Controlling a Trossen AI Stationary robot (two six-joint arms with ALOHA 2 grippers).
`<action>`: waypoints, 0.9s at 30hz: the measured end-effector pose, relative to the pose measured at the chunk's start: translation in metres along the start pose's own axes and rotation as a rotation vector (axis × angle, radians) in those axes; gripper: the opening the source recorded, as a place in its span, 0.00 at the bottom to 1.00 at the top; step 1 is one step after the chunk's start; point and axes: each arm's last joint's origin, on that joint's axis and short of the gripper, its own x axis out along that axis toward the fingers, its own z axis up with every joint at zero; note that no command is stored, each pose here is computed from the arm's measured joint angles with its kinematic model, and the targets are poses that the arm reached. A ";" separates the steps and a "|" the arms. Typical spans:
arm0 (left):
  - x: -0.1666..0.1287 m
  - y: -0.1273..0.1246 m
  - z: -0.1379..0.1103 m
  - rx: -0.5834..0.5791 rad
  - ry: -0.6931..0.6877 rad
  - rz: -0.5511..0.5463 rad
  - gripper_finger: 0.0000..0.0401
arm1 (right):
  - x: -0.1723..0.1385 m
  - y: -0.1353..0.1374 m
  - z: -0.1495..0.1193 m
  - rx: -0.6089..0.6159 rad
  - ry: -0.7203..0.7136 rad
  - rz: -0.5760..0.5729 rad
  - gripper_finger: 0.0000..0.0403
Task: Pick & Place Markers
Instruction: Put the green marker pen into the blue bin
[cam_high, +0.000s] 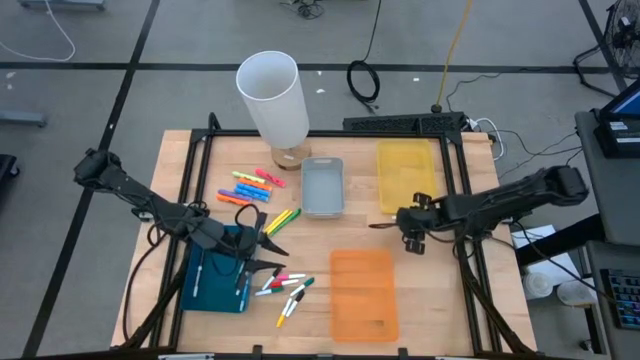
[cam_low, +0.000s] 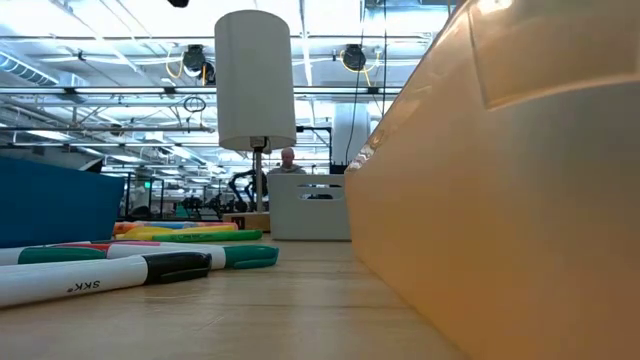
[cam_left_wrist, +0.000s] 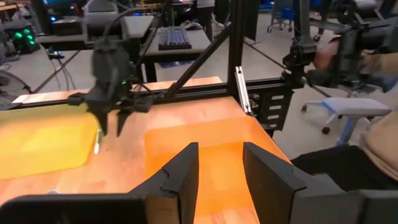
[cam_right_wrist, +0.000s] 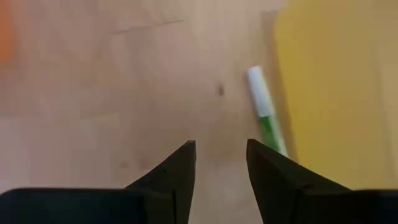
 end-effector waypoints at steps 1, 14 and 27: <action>0.000 0.000 0.000 0.000 0.000 -0.001 0.32 | 0.002 -0.002 0.001 0.012 0.007 -0.012 0.32; 0.000 0.000 0.000 0.004 0.004 0.000 0.32 | 0.023 -0.025 0.009 0.092 0.092 -0.051 0.32; 0.000 0.000 -0.002 0.000 0.025 0.001 0.32 | 0.031 -0.022 0.009 0.062 0.132 0.115 0.21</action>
